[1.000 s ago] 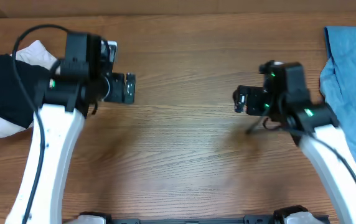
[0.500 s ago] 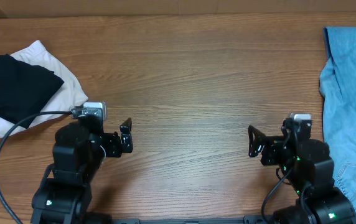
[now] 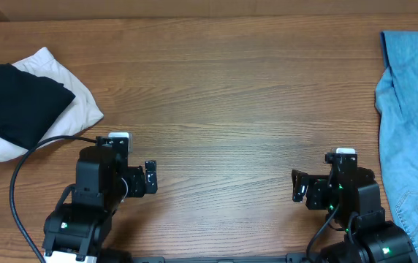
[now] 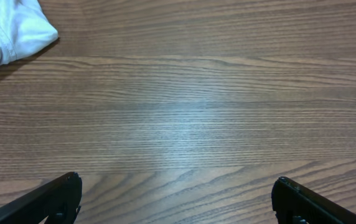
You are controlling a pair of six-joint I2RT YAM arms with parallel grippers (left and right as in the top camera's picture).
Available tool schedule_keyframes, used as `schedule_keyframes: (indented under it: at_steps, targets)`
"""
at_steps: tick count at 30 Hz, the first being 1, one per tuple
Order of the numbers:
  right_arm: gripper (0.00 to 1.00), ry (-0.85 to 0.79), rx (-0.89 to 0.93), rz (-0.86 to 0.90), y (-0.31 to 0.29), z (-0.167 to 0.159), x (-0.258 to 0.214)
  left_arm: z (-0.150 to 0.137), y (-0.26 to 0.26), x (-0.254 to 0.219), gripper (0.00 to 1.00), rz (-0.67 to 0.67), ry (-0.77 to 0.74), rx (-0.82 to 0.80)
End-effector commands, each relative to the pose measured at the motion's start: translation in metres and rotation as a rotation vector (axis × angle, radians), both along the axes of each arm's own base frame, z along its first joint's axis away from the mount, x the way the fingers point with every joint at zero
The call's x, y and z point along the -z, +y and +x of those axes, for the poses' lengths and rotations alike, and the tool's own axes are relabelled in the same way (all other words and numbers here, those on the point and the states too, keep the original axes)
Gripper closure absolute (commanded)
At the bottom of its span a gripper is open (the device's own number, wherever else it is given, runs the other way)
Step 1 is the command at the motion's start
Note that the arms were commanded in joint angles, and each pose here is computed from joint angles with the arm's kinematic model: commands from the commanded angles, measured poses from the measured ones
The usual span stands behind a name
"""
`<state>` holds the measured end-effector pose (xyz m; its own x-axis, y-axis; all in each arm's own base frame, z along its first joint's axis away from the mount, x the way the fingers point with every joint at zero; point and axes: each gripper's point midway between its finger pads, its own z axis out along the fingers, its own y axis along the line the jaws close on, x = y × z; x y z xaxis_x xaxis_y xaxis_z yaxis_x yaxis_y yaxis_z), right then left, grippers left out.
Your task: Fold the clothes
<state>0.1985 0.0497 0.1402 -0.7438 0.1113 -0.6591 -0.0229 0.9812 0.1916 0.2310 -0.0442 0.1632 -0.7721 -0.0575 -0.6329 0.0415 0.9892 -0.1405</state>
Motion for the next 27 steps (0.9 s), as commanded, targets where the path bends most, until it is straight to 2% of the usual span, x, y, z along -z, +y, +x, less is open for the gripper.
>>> schedule_keyframes:
  at_steps: [1,10,14,27]
  targets:
    - [0.00,-0.005,0.008,-0.007,-0.002,0.000,0.000,0.000,0.000,0.005,0.00,-0.003,0.020,-0.012]
    - [0.00,0.014,0.012,-0.017,-0.004,-0.004,0.003,0.001,0.000,0.014,0.00,0.004,0.058,-0.012]
    - [0.00,-0.035,0.062,-0.052,-0.016,0.001,-0.003,0.002,0.000,0.017,0.00,0.007,0.074,-0.013]
    - [0.00,-0.556,0.057,-0.057,-0.027,0.014,-0.062,0.004,-0.001,0.030,0.00,0.018,0.132,-0.013]
